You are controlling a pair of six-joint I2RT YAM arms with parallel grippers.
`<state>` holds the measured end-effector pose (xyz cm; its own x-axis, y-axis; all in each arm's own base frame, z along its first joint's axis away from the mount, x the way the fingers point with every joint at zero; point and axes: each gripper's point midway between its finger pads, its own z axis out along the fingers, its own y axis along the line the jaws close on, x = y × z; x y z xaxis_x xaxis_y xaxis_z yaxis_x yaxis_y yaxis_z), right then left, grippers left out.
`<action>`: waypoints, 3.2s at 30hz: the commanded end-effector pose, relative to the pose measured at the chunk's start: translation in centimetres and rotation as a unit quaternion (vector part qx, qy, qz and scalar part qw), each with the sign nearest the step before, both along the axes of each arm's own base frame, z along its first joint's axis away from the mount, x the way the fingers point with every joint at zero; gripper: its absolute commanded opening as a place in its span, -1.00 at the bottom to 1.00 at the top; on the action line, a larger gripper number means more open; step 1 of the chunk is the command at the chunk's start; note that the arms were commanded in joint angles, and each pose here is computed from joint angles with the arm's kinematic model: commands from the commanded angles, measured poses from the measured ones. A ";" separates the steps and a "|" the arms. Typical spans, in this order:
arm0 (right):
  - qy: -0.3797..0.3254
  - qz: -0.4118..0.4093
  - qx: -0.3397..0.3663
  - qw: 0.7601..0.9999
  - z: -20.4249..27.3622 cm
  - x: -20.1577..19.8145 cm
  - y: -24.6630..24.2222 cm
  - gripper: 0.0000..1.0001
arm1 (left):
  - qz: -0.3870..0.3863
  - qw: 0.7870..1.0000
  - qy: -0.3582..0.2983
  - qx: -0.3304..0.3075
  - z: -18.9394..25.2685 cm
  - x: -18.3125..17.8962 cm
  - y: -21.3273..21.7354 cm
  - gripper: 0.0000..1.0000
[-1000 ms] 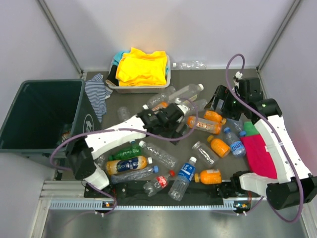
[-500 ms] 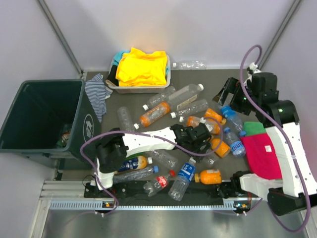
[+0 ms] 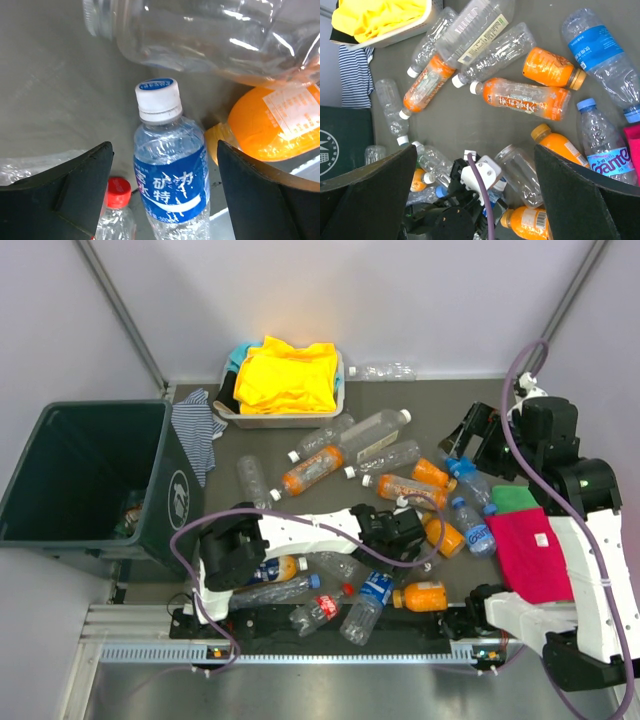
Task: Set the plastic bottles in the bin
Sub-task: Pick up the plastic bottle from the corner of the board, then place the plastic bottle in the trash bin.
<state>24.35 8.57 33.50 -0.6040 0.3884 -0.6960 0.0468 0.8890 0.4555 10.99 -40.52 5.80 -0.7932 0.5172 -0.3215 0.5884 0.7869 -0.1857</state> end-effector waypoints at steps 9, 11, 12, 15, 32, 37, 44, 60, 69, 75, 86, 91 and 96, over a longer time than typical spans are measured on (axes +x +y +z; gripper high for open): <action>0.001 -0.020 -0.003 1.000 -0.3 -0.7 -0.9 0.98 | 0.013 1.000 0.027 -0.007 -0.5 -1.4 -0.6 0.47; 0.000 -0.020 -0.003 1.000 -0.2 -0.7 -0.9 0.98 | 0.014 0.999 0.033 0.018 -1.3 -1.5 0.1 0.54; 0.002 -0.019 -0.004 1.000 -0.3 -0.7 -0.8 0.97 | 0.016 0.999 0.033 0.021 -1.2 -1.4 -0.1 0.56; 0.001 -0.021 -0.004 1.000 -0.2 -0.5 -0.9 0.98 | 0.021 0.998 0.038 0.042 -2.3 -1.5 0.4 0.62; -0.009 -0.033 -0.015 0.999 0.2 -0.1 -1.4 0.97 | 0.043 0.995 -0.090 0.014 6.6 5.4 -0.4 -0.64; -0.011 -0.035 -0.016 0.999 0.2 0.0 -1.5 0.98 | 0.110 0.987 -0.121 0.006 10.5 11.8 4.2 -0.67; -0.009 -0.041 -0.028 0.999 0.0 0.1 -1.9 0.98 | 0.194 0.953 -0.229 0.047 17.2 21.0 14.2 -0.69; -0.014 -0.037 -0.021 0.999 0.4 1.4 -1.4 0.97 | 0.446 0.756 -0.474 0.069 40.8 27.7 36.8 -0.55; -0.012 -0.023 -0.011 1.000 0.5 2.1 -0.6 0.97 | 0.556 0.598 -0.549 0.181 48.1 19.8 47.8 -0.44; -0.005 -0.016 -0.001 1.000 -0.1 2.2 -0.2 0.97 | 0.595 0.518 -0.562 0.248 50.7 13.0 51.7 -0.37; 0.001 0.006 0.007 1.000 -0.5 2.4 0.7 0.98 | 0.591 0.540 -0.527 0.286 47.0 12.1 52.5 0.33; 0.002 0.005 0.004 1.000 -0.5 2.3 0.6 0.98 | 0.586 0.557 -0.513 0.287 45.3 12.5 53.0 0.98; 0.004 -0.001 0.003 1.000 -0.7 2.1 0.4 0.98 | 0.548 0.625 -0.515 0.212 44.4 15.7 50.6 0.98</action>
